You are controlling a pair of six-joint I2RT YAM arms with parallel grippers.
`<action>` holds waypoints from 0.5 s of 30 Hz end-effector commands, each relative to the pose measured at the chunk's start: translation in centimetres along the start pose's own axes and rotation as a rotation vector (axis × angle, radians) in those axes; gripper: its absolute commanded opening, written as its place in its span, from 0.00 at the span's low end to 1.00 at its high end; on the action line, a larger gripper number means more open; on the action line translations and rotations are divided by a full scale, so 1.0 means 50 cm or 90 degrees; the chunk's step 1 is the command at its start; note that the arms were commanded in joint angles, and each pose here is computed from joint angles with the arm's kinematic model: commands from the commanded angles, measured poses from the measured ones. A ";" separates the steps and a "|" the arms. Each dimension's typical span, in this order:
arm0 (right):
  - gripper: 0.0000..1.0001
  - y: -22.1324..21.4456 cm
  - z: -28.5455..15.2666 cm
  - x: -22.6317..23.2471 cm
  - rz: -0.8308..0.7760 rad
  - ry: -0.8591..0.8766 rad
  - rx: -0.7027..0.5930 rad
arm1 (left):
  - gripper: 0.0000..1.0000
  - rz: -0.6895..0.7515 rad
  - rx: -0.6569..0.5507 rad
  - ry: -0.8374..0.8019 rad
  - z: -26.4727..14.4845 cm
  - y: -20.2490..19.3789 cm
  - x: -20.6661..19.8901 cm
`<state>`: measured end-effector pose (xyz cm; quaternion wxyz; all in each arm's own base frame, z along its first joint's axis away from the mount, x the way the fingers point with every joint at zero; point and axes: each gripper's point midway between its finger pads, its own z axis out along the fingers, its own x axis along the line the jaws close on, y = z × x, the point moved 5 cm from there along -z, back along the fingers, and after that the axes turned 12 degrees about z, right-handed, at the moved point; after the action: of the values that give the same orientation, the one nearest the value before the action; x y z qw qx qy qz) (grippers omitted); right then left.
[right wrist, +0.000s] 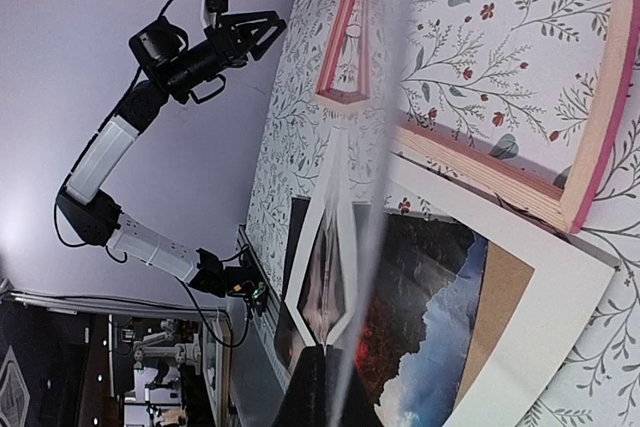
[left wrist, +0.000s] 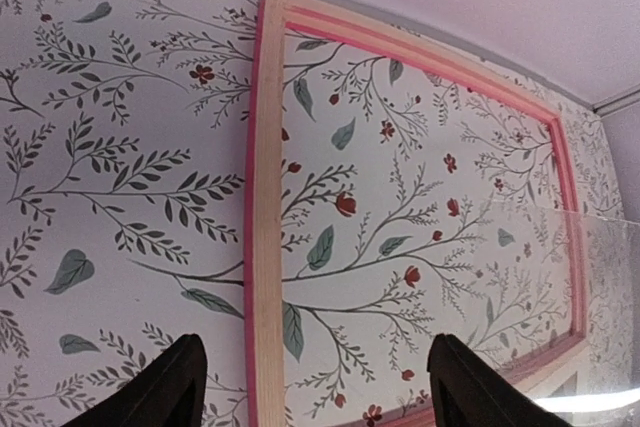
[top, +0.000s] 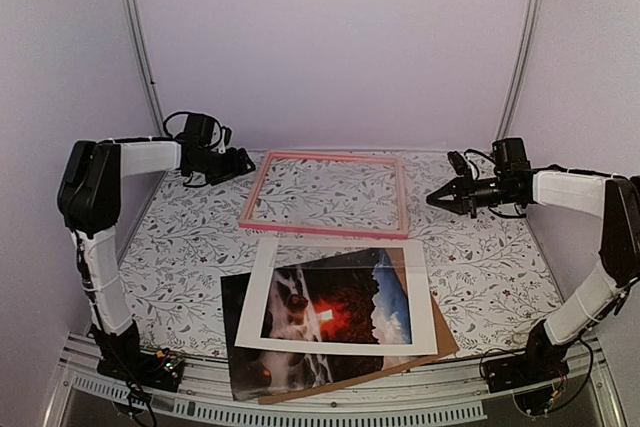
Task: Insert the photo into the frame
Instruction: Move the frame body to the center of the board.
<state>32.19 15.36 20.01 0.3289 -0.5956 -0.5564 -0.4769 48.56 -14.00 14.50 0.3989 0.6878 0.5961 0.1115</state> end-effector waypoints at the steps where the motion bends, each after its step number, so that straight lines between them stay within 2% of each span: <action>1: 0.00 0.016 0.001 -0.035 0.032 -0.046 -0.001 | 0.77 0.051 0.076 0.075 0.053 -0.017 0.050; 7: 0.00 0.027 0.004 -0.047 0.037 -0.050 0.003 | 0.66 0.076 0.115 0.082 0.125 -0.017 0.072; 15: 0.00 0.038 -0.012 -0.042 0.038 -0.048 -0.012 | 0.56 0.083 0.132 0.052 0.160 -0.033 0.062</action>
<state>33.35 14.21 17.34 0.3297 -0.6406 -0.5417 -0.4330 53.19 -14.01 7.23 0.2930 0.7472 0.5861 0.1110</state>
